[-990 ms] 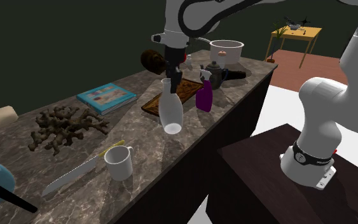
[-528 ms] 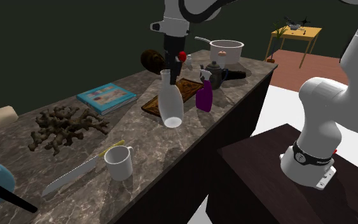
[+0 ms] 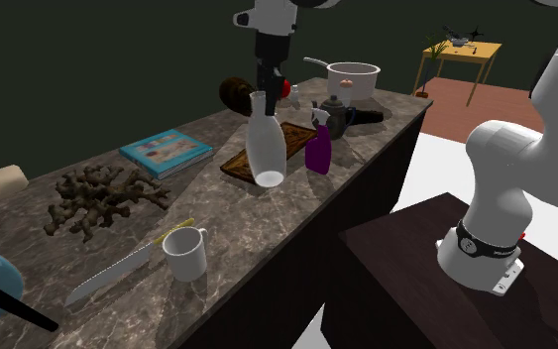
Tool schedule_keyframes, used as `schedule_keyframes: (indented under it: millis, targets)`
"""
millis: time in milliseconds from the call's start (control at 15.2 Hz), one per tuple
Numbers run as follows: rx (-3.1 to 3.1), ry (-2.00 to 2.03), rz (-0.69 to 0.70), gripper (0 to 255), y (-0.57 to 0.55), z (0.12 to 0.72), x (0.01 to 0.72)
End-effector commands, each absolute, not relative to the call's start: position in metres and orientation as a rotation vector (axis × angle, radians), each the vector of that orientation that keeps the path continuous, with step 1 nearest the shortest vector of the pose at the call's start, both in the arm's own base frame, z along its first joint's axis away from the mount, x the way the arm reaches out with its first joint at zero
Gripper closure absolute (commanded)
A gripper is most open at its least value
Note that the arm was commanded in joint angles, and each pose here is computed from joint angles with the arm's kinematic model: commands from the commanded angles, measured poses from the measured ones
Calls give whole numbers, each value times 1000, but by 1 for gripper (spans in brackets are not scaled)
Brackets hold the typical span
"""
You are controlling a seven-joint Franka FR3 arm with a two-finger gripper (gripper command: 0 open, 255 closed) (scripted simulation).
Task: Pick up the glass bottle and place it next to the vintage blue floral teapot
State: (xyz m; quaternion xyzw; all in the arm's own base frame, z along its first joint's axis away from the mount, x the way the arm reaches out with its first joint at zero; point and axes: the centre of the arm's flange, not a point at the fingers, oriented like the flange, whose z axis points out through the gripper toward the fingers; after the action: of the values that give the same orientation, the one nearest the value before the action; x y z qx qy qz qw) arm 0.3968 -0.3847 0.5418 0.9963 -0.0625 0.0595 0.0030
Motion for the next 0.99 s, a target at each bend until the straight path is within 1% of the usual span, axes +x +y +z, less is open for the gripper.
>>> schedule_keyframes:
  millis: [0, 924]
  targets:
    - [3124, -196, 187, 255, -385, 553, 397]
    - [3124, -196, 187, 255, -385, 627, 397]
